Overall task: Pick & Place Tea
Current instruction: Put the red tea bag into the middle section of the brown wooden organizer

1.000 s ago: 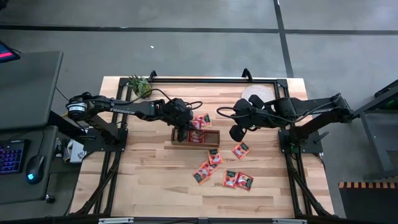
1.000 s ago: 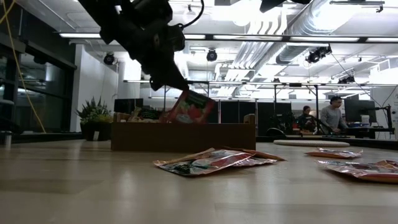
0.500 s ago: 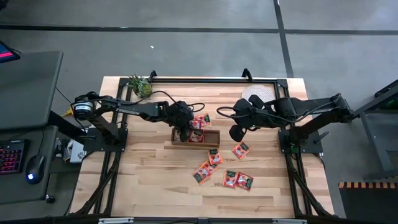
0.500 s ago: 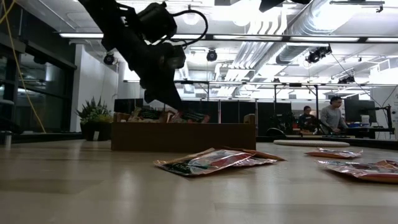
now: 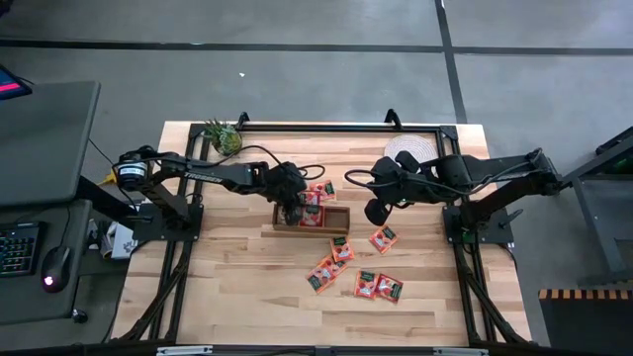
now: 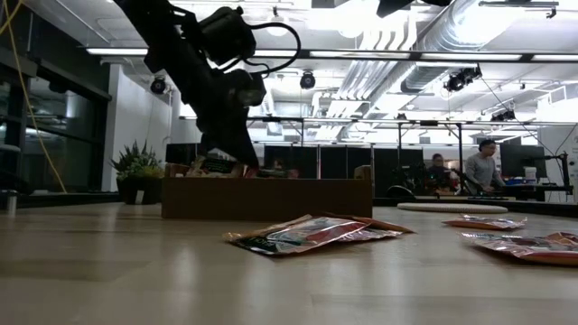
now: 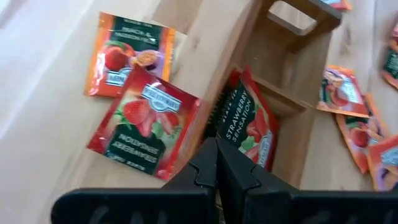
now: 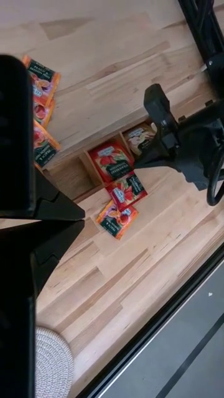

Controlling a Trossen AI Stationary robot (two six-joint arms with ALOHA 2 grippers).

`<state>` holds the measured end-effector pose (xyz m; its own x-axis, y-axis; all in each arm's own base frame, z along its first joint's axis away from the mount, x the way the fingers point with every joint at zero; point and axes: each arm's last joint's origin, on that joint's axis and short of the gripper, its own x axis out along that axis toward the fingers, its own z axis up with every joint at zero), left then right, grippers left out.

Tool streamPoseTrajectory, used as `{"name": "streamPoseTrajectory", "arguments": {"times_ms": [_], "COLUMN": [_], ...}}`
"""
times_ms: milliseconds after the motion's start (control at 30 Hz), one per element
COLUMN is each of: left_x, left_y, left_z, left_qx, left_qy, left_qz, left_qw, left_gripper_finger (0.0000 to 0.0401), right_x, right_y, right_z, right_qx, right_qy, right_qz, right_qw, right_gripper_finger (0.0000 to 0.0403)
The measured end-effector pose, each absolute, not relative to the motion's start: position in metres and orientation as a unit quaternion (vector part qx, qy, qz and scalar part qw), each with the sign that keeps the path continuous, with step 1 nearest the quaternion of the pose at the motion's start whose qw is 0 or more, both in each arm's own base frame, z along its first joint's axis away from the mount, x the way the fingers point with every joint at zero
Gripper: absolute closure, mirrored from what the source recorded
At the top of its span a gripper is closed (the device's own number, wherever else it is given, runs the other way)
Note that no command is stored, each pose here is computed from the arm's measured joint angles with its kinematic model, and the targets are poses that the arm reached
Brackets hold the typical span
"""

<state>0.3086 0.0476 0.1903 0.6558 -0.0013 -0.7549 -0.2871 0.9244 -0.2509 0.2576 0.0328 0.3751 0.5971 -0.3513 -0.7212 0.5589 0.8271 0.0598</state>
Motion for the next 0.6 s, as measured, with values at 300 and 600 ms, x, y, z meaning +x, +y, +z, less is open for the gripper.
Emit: {"name": "streamPoseTrajectory", "arguments": {"times_ms": [300,600], "left_x": [0.306,0.3], "left_y": [0.046,0.046], "left_z": [0.196,0.211], "left_qx": [-0.184,-0.168], "left_qy": [0.403,0.384], "left_qz": [0.062,0.066], "left_qw": [0.894,0.906], "left_gripper_finger": [0.0401,0.0401], "right_x": [0.257,0.257], "right_y": [0.033,0.033], "right_z": [0.375,0.375], "right_qx": [0.137,0.135], "right_qy": [0.37,0.371], "right_qz": [-0.256,-0.256], "right_qw": [0.883,0.882], "right_gripper_finger": [0.0403,0.0403]}}
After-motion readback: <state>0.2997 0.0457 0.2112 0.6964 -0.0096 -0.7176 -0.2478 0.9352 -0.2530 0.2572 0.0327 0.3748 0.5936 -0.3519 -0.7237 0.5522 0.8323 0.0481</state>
